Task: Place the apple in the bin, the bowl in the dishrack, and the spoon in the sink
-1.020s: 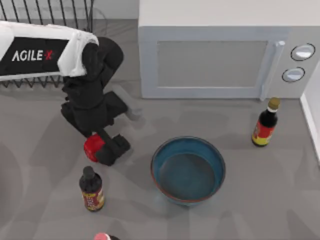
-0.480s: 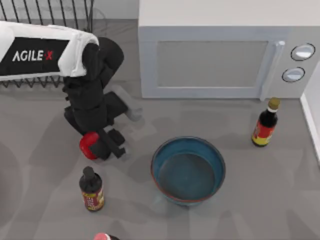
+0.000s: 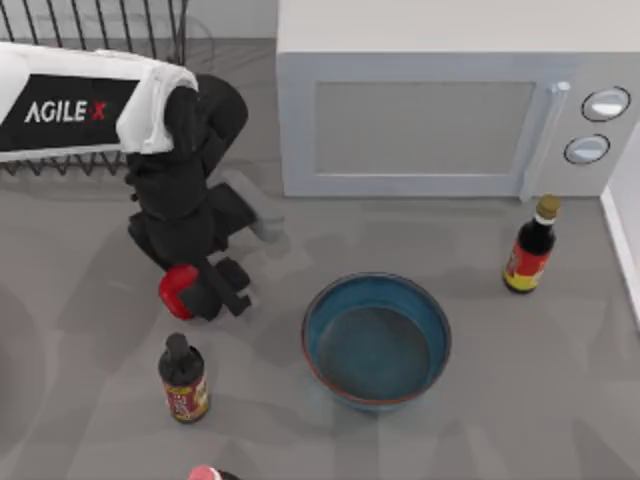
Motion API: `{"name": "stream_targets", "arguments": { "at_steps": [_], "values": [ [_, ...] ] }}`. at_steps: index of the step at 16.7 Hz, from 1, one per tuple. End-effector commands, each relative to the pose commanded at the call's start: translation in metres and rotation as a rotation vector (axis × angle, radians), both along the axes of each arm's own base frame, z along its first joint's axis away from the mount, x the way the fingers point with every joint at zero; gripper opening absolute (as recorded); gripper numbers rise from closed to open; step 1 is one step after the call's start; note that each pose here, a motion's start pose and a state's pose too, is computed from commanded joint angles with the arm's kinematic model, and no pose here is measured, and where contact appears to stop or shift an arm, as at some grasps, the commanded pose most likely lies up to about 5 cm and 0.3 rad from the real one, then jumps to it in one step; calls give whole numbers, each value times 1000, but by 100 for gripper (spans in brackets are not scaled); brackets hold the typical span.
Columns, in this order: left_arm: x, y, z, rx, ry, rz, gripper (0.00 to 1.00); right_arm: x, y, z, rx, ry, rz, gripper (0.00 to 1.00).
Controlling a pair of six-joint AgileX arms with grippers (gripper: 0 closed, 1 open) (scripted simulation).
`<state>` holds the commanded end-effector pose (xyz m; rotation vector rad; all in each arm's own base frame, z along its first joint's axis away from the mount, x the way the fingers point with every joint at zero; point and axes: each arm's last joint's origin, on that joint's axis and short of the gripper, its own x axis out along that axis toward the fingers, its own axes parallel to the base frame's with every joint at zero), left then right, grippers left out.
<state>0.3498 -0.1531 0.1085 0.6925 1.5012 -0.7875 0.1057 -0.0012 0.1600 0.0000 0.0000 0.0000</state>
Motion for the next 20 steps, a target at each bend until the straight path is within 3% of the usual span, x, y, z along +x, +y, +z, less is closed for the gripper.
{"name": "stream_targets", "arguments": {
  "at_steps": [4,15,20],
  "values": [
    [4,0,16,4,-23,-6,0,0,0,0,0,0,0,100],
    [3,1,101,6,-20,-5,0,0,0,0,0,0,0,100],
    [3,2,105,6,-21,-4,0,0,0,0,0,0,0,100]
  ]
}}
